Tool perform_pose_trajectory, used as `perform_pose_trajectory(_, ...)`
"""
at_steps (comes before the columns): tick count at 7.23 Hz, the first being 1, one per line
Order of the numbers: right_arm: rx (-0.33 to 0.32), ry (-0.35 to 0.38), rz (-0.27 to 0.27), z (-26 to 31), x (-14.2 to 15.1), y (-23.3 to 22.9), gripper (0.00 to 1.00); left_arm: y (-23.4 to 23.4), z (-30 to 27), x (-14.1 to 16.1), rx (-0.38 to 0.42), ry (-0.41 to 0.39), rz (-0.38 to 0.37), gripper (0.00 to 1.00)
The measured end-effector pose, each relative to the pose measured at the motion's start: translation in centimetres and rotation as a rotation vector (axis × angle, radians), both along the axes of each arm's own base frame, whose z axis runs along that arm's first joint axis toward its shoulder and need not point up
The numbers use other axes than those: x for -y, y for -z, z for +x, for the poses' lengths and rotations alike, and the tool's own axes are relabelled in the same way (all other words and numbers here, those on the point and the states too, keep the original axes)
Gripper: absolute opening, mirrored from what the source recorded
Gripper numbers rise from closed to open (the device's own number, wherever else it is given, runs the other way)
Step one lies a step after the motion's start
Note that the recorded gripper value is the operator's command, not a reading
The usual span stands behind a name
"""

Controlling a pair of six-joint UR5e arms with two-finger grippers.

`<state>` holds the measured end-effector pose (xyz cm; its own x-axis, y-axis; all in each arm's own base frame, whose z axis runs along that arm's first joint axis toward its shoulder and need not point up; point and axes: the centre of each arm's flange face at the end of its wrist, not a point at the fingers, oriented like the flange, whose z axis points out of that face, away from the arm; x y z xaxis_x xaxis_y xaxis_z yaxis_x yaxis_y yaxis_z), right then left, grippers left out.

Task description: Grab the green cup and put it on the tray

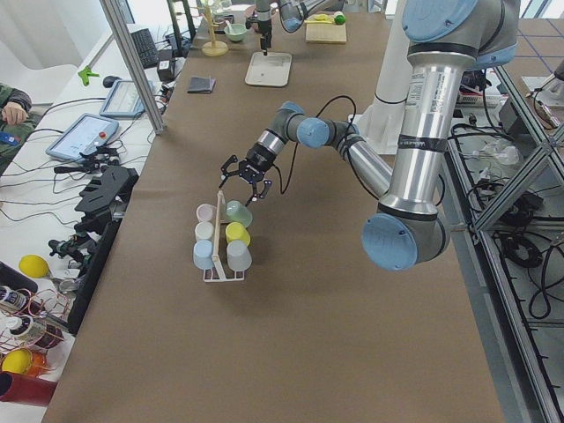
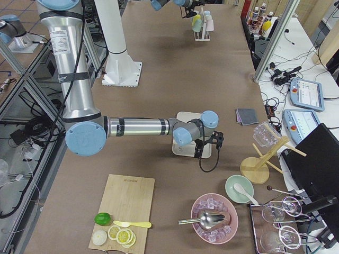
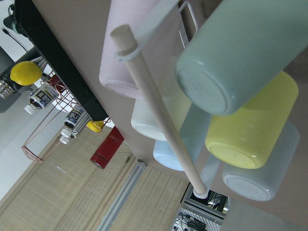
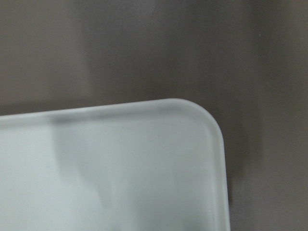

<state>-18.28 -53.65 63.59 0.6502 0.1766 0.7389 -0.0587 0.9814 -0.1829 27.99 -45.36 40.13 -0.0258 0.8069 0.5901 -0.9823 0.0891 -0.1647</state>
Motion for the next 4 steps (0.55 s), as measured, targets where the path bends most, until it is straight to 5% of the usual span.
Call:
perform_pose_trajectory(1,0.014,0.008,-0.01,0.3,-1.1,-1.0,0.98,-0.1,2.1,-1.0,0.056,-0.069,0.023,0.98)
perform_pose_trajectory(3,0.033,0.011,-0.004,0.8,-2.4,-2.3,0.75,-0.3,5.4,-3.2,0.15,-0.18,0.068,0.98)
perform_pose_trajectory(4,0.037,0.01,-0.004,1.0,-2.7,-2.6,0.74,-0.6,6.5,-3.9,0.181,-0.211,0.082,0.98)
